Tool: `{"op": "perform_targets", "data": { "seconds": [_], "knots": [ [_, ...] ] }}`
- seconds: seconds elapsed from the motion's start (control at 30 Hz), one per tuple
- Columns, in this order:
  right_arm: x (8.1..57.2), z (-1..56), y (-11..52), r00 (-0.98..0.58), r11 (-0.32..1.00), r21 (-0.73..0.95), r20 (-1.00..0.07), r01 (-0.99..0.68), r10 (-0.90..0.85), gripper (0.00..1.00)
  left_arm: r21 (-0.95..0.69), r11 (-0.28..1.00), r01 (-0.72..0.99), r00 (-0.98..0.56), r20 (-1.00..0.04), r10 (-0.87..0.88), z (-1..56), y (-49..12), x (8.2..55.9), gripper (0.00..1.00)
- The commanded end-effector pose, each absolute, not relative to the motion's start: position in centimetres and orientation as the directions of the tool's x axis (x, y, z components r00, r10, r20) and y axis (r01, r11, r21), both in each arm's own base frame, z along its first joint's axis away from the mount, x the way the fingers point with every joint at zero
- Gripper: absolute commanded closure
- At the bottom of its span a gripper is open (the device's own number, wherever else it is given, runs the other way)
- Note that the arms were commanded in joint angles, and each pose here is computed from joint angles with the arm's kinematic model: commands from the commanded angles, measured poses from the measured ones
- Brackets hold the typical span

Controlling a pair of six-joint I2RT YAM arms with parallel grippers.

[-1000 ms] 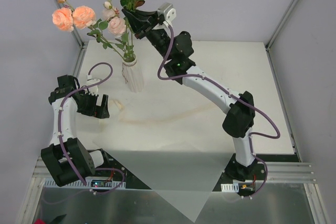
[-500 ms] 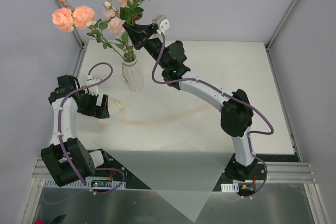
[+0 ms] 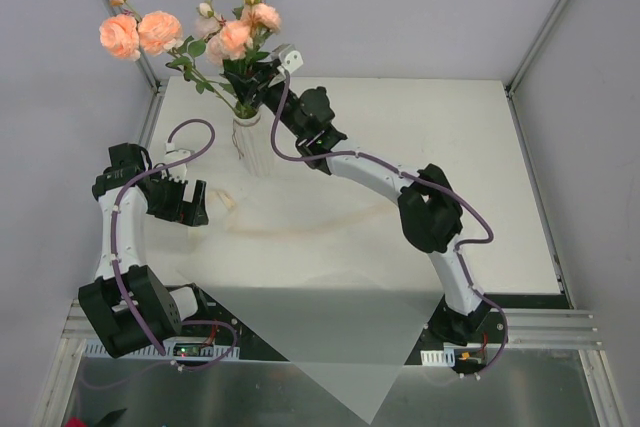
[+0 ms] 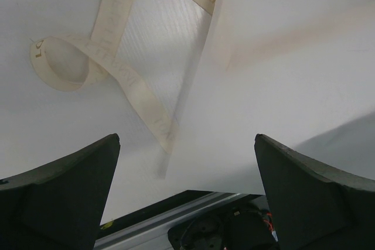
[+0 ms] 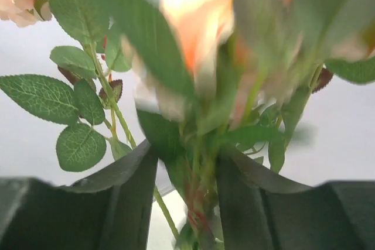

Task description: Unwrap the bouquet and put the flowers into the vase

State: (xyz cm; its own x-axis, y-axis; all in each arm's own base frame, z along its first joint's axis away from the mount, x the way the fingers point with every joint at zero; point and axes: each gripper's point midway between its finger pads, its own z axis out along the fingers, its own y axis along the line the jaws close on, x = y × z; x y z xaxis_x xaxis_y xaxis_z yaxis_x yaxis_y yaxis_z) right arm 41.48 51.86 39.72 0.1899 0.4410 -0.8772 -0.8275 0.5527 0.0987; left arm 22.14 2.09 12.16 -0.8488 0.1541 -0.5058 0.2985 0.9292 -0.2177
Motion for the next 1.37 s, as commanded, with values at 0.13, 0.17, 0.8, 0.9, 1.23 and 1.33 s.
{"op": "perform_targets", "data": {
  "seconds": [0.13, 0.17, 0.8, 0.9, 1.23, 1.33],
  "knots": [
    [39.4, 40.2, 48.3, 0.227, 0.616, 0.088, -0.882, -0.783, 0.414, 0.32, -0.212, 0.922, 0.326, -0.829, -0.533, 0.17, 13.3, 1.8, 22.2, 0.01],
    [38.5, 41.6, 47.2, 0.234, 0.617, 0.091, -0.874, -0.782, 0.426, 0.19, -0.213, 0.922, 0.324, -0.828, -0.535, 0.167, 13.4, 1.8, 22.2, 0.01],
    [30.5, 27.8, 29.7, -0.376, 0.879, 0.018, -0.908, -0.477, -0.186, 0.03, -0.309, 0.896, 0.32, -0.809, -0.581, 0.088, 15.2, -0.2, 22.5, 0.01],
    [29.1, 26.0, 26.7, -0.438, 0.899, -0.043, -0.862, -0.437, -0.254, 0.03, -0.31, 0.898, 0.313, -0.808, -0.584, 0.081, 15.5, -0.3, 22.5, 0.01],
    [26.9, 24.9, 22.5, -0.478, 0.92, -0.08, -0.835, -0.383, -0.272, 0.03, -0.346, 0.893, 0.289, -0.812, -0.583, 0.037, 16.0, -0.7, 22.7, 0.01],
    [27.1, 25.1, 21.8, -0.485, 0.923, -0.099, -0.827, -0.372, -0.284, 0.03, -0.352, 0.893, 0.28, -0.812, -0.584, 0.024, 15.9, -0.7, 22.9, 0.01]
  ]
}}
